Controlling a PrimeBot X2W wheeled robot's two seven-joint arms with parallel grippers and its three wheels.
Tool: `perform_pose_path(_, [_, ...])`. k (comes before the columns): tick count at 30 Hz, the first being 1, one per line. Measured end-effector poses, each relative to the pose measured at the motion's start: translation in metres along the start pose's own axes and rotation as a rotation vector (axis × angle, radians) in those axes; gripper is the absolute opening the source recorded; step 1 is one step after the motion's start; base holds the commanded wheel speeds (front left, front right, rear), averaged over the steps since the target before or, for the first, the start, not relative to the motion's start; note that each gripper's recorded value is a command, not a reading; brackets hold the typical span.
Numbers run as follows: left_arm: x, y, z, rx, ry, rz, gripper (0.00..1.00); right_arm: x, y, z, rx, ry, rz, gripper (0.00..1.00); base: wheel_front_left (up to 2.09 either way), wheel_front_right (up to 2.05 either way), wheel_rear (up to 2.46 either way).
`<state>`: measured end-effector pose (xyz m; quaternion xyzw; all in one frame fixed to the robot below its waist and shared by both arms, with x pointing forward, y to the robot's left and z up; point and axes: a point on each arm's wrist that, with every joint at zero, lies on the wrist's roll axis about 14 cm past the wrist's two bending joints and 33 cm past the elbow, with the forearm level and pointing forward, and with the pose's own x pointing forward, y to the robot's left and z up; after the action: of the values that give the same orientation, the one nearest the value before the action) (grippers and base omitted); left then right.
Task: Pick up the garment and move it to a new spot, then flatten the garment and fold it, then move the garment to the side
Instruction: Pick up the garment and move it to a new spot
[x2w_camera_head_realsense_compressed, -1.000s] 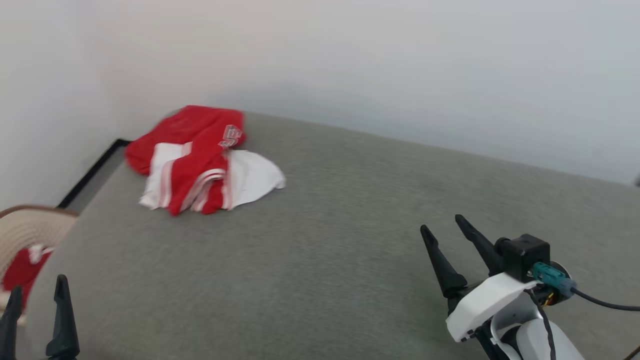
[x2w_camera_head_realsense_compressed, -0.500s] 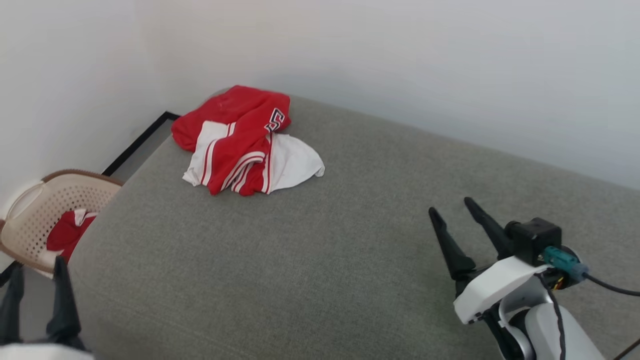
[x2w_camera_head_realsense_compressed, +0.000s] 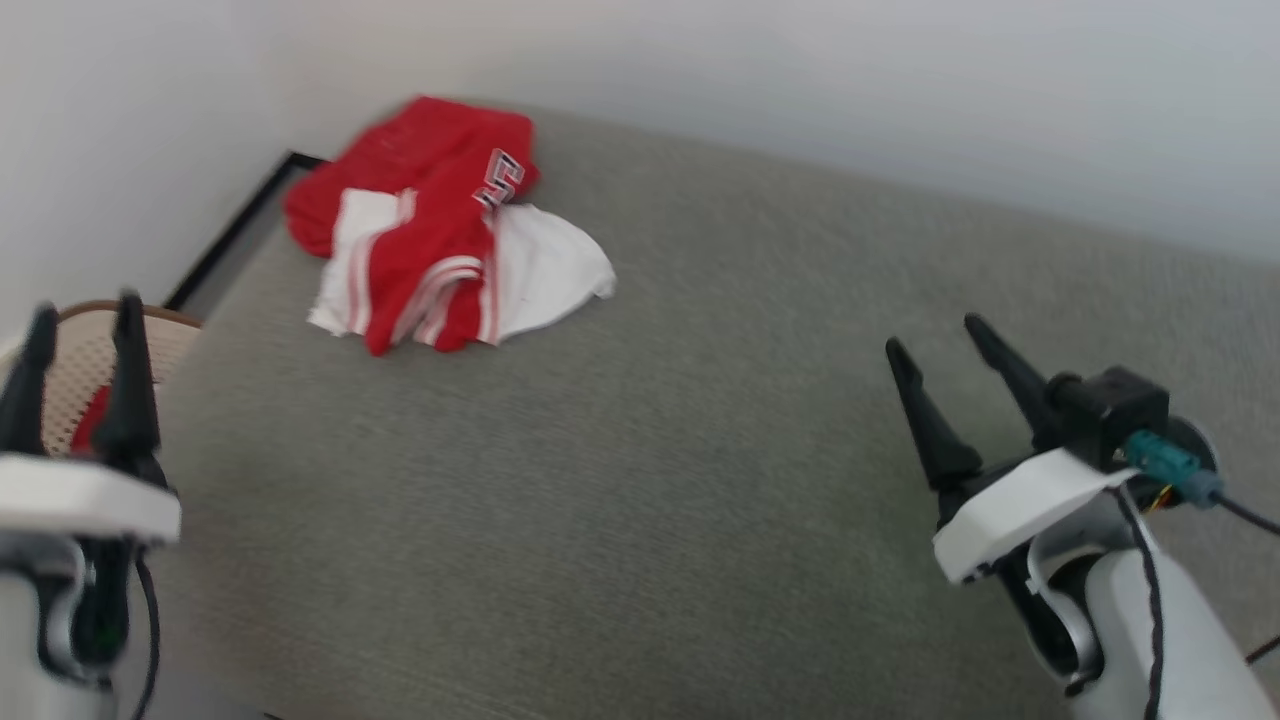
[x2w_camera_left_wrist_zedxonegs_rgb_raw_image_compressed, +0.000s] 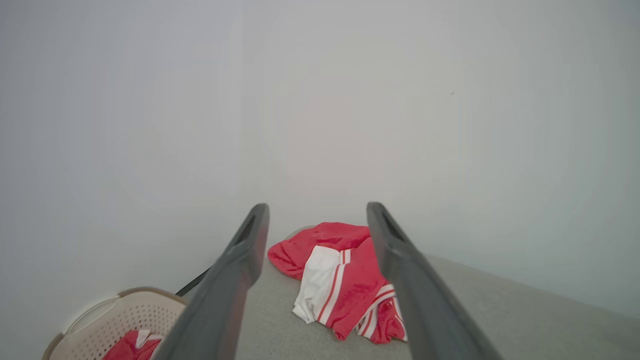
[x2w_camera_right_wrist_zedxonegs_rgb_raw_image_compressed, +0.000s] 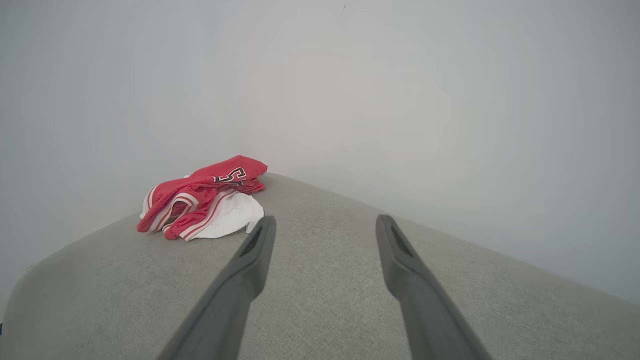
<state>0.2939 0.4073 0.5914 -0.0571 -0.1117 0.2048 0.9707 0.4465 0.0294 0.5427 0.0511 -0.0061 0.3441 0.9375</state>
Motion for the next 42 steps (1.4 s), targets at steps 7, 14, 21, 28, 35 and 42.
perform_pose_path(7, [0.072,-0.033,-0.026,0.008,0.075,-0.073,1.0,0.004,-0.046,-0.009,-0.01,0.011,-0.083,1.0,0.0,0.0,0.0])
perform_pose_path(14, [0.121,-0.049,-0.081,0.008,0.259,-0.094,1.0,0.005,-0.081,-0.027,-0.016,0.037,-0.151,1.0,0.0,0.0,0.0])
perform_pose_path(21, [0.148,-0.056,-0.163,-0.013,0.562,-0.055,1.0,-0.001,-0.111,-0.058,-0.015,0.108,-0.207,1.0,0.0,0.0,0.0])
perform_pose_path(28, [0.141,-0.054,-0.239,0.015,0.889,0.01,1.0,-0.005,-0.127,-0.084,-0.017,0.169,-0.232,1.0,0.0,0.0,0.0])
perform_pose_path(35, [0.13,-0.057,-0.277,0.04,1.11,0.046,1.0,-0.006,-0.131,-0.099,-0.01,0.207,-0.231,1.0,0.0,0.0,0.0])
perform_pose_path(42, [0.125,-0.054,-0.288,0.024,1.206,0.087,1.0,-0.004,-0.132,-0.101,-0.021,0.22,-0.225,1.0,0.0,0.0,0.0])
